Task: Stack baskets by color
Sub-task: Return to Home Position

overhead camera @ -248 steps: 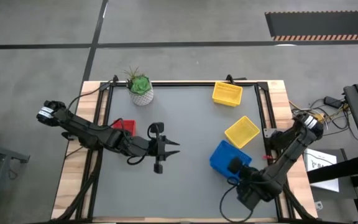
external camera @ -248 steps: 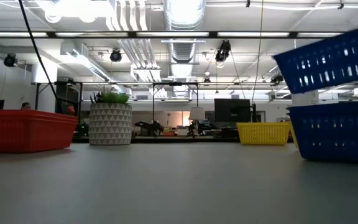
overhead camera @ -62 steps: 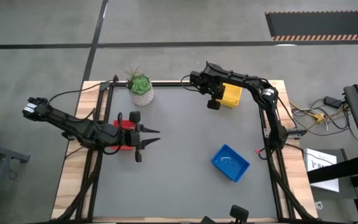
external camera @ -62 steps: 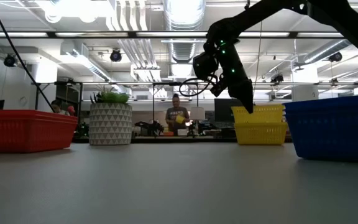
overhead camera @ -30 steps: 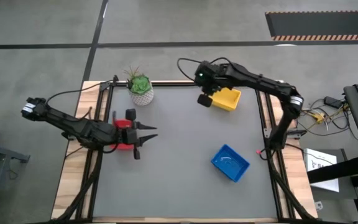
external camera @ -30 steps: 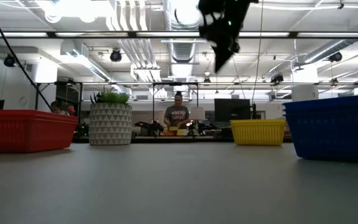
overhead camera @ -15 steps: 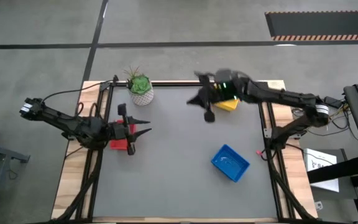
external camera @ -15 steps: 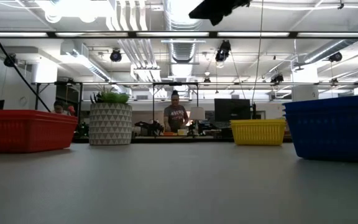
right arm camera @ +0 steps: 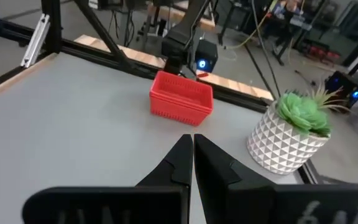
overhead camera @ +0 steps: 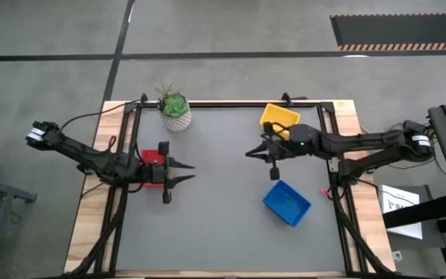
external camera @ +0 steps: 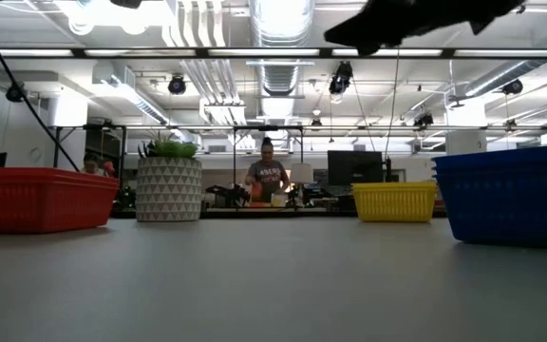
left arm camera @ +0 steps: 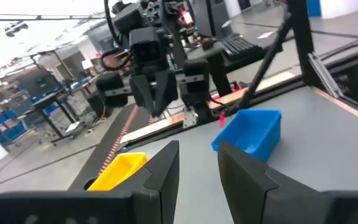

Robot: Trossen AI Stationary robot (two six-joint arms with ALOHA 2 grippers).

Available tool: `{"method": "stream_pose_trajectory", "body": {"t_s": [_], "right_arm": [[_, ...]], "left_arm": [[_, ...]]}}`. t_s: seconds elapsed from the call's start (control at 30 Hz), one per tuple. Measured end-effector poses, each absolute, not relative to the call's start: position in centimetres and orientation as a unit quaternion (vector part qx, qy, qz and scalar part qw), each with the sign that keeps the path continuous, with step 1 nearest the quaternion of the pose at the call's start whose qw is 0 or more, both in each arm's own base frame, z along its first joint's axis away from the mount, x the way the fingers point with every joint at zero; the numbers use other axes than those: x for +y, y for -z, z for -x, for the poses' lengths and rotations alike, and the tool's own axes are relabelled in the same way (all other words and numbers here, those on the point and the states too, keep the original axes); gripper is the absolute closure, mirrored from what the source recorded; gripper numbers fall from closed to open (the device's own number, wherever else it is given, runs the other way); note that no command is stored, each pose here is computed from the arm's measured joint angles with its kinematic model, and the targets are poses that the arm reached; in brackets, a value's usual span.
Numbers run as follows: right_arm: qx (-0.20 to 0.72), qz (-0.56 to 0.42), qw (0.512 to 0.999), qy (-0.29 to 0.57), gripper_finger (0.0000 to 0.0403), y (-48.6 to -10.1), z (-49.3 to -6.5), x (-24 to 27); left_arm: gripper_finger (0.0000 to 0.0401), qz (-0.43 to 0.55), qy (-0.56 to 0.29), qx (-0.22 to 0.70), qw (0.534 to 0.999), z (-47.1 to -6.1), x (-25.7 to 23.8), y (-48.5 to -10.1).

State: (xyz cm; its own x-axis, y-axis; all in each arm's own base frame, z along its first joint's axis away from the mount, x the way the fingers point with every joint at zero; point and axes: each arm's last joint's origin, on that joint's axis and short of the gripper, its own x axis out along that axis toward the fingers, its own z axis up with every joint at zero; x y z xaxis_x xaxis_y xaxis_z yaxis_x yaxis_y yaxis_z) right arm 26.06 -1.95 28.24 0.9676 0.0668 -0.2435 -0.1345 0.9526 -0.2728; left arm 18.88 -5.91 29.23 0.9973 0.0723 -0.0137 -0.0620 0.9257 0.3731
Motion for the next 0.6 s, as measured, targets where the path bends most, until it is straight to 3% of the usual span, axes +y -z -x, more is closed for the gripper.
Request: {"method": "stream_pose_trajectory", "body": {"t_s": [0.6], "right_arm": [[0.042,0.162,0.985,-0.041,0.0394,-24.1,-17.3,-1.1]], "left_arm": [[0.0306,-0.117,-0.038,-0.034,0.992,-13.8,-4.0,-25.2]]}}
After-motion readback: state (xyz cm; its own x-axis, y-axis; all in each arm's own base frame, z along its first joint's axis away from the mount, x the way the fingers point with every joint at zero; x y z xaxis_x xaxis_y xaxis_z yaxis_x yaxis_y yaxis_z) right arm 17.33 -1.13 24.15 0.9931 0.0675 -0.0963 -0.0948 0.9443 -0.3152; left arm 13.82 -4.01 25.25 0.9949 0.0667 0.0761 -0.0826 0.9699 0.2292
